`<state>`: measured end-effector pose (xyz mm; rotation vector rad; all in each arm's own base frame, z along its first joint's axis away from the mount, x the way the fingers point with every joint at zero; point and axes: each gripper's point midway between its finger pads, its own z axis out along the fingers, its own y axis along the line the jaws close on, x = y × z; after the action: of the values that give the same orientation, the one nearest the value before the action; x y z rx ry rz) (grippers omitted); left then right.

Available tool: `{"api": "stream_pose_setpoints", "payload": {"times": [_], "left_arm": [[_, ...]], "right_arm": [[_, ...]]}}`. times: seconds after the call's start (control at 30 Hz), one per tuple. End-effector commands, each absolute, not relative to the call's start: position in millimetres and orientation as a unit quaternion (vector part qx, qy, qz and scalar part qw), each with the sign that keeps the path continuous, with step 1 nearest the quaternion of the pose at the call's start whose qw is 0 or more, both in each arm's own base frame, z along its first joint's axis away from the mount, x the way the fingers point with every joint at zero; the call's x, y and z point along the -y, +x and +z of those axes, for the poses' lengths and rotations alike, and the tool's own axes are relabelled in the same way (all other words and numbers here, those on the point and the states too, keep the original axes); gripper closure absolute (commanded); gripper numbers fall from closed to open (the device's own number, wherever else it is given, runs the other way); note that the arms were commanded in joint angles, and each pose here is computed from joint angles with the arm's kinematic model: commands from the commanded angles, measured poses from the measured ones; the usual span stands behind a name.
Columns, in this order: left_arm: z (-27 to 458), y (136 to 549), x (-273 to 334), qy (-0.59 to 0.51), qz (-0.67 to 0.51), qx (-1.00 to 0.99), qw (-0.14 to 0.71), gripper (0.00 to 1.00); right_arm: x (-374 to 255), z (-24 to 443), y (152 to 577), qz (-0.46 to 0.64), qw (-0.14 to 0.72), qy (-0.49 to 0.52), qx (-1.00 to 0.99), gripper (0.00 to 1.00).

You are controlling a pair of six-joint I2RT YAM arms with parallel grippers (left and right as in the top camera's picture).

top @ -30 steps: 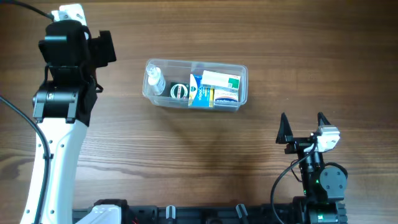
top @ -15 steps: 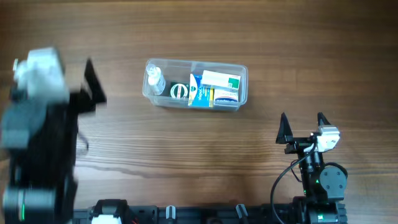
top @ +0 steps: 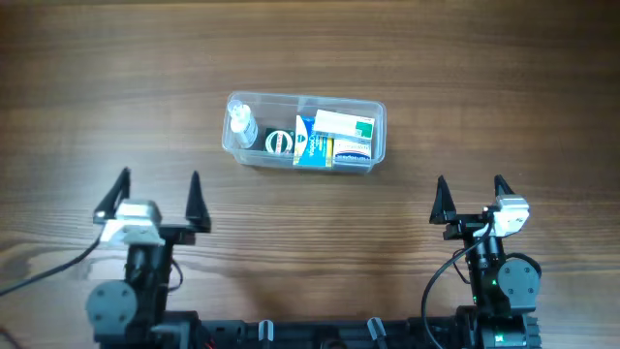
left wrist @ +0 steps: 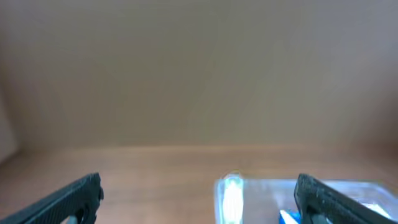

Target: Pack container

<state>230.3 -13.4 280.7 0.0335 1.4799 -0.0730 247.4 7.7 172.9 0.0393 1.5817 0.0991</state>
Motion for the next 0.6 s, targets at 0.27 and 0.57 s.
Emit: {"api": "stream_pose_setpoints", "payload": {"times": [0.27,0.57], "left_arm": [[223,239,31,0.050,-0.071,-0.673,0.734,0.00],[179,242,33,0.051,-0.076,-0.710,0.698,0.00]], "right_arm": [[-6,175,247,0.040,0.706,0.017,-0.707,0.00],[-6,175,247,0.040,0.706,0.017,-0.707,0.00]]}}
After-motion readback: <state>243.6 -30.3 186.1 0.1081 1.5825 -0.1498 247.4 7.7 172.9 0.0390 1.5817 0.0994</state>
